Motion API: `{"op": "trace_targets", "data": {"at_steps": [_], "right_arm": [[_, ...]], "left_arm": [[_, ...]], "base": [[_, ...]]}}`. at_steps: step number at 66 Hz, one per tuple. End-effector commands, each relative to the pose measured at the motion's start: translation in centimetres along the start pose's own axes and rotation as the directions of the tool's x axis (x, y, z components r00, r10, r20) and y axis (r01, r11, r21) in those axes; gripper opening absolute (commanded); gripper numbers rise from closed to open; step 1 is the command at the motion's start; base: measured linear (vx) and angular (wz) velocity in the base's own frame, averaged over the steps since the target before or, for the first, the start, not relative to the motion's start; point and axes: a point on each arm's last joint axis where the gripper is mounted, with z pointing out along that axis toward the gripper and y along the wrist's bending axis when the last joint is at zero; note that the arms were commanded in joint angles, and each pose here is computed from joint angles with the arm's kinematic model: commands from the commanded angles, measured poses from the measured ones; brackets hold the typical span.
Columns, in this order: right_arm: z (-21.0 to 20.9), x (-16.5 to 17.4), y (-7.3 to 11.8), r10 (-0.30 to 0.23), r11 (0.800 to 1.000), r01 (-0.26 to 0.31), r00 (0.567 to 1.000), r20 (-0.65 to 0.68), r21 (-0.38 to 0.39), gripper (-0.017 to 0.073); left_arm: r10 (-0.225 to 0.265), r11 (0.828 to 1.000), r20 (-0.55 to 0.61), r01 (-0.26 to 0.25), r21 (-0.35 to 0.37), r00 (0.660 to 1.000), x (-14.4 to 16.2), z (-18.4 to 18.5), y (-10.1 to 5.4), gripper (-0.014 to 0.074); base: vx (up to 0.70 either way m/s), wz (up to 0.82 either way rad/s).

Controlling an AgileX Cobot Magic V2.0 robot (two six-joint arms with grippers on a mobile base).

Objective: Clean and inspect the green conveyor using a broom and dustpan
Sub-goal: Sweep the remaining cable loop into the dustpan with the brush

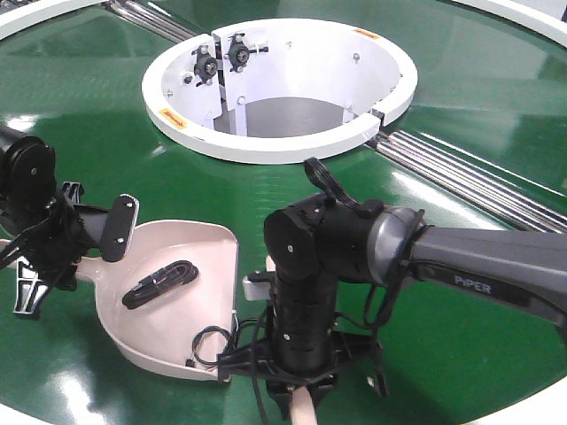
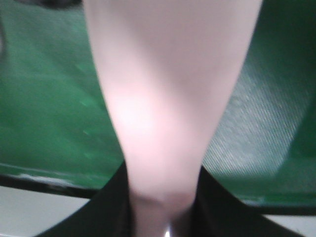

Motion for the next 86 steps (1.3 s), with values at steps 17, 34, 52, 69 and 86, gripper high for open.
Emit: {"op": "trace_targets", "data": {"at_steps": [17,34,52,69,86], "right_arm": [[-2.8,-1.5,4.3,-0.109,0.982,0.108,0.994,-0.001,-0.153,-0.0001],[-5.1,-2.3,8.5,-0.240,0.937,0.261,0.964,0.116,-0.232,-0.0001],[-9.1,-2.0,8.2,-0.264,0.919,0.322,0.931,0.251,-0.228,-0.0001],[-10.7,-1.8,5.5,-0.247,0.941,0.302,0.920,0.304,-0.152,-0.0001],[-10.7,-0.9,-0.7,-0.290,0.954,0.299,0.909,0.300,0.018,-0.0001]], "left_arm": [[0.009,0.999,0.014,-0.008,-0.051,1.000,0.0,-1.7,0.2,-0.0006],[0.009,0.999,0.014,-0.008,-0.051,1.000,0.0,-1.7,0.2,-0.0006],[0.009,0.999,0.014,-0.008,-0.051,1.000,0.0,-1.7,0.2,-0.0006],[0.009,0.999,0.014,-0.008,-0.051,1.000,0.0,-1.7,0.2,-0.0006],[0.009,0.999,0.014,-0.008,-0.051,1.000,0.0,-1.7,0.2,-0.0006]], "base": [[0.00,0.00],[0.00,0.00],[0.00,0.00],[0.00,0.00],[0.00,0.00]]}}
